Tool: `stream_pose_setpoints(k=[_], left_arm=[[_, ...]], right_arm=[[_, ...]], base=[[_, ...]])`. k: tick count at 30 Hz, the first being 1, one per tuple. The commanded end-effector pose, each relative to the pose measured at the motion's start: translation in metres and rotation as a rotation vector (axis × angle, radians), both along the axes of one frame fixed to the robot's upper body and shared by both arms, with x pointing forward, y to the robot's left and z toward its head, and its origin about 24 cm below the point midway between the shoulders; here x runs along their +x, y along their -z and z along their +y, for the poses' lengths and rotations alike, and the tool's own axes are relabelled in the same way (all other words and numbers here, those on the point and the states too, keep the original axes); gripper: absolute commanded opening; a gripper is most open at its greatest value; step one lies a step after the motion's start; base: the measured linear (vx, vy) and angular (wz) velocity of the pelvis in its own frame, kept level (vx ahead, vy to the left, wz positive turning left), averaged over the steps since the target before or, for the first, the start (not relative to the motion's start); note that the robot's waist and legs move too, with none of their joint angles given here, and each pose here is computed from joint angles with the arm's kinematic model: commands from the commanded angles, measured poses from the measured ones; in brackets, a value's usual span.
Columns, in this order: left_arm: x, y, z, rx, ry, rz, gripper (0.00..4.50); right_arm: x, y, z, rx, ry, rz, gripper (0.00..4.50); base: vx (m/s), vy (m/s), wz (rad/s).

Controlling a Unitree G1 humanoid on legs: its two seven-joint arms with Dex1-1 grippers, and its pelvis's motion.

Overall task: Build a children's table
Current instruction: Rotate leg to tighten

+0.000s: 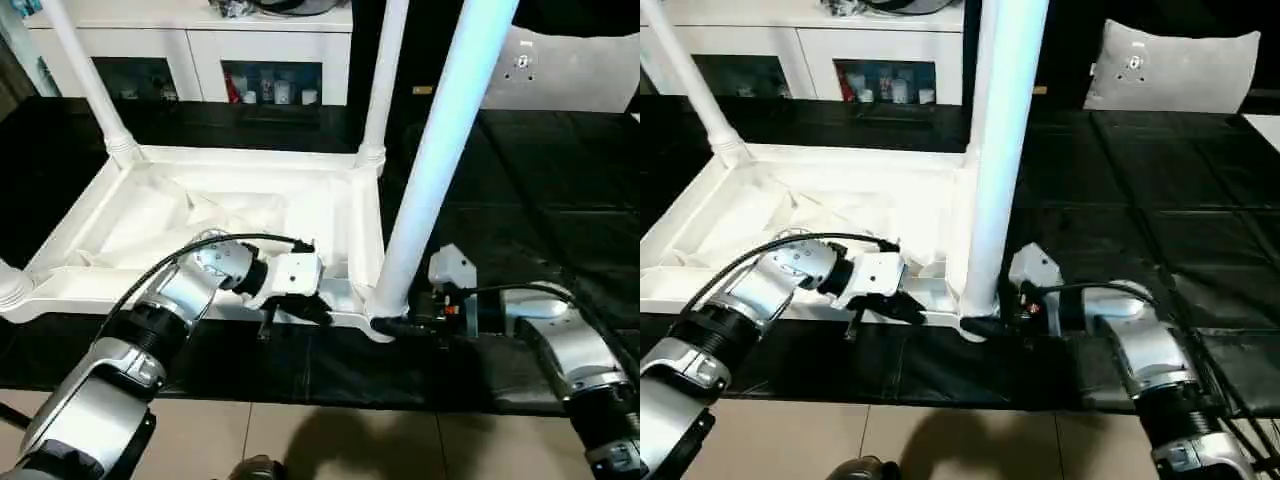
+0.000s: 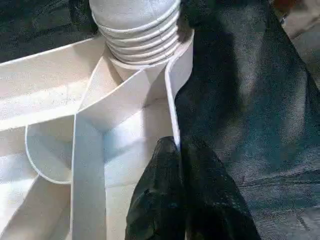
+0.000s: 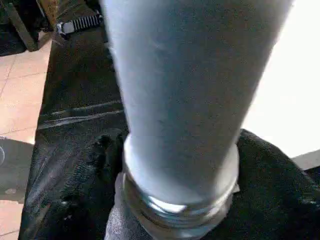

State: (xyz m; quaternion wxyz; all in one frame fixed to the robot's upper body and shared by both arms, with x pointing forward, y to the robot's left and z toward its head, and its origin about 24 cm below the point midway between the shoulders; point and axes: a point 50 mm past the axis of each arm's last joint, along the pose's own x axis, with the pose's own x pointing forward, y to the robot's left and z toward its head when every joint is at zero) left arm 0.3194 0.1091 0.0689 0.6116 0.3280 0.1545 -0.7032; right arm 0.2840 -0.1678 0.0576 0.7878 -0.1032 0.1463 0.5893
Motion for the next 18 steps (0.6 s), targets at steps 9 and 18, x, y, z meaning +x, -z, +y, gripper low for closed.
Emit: stream_pose_setpoints(k=[9,18], left_arm=[[-0.004,0.003,-0.005,0.055,0.082,0.013,0.0],[0.007,0.001,-0.023,-0.113,-0.198,0.044,0.0]], right_arm=[[0.0,-0.001,0.004,0.019,-0.031,0.025,2.75],[-0.003,0.02,0.024,0.028,0.18,0.109,2.7]], base=[[0.0,0.0,0.0],[0.0,0.0,0.0]])
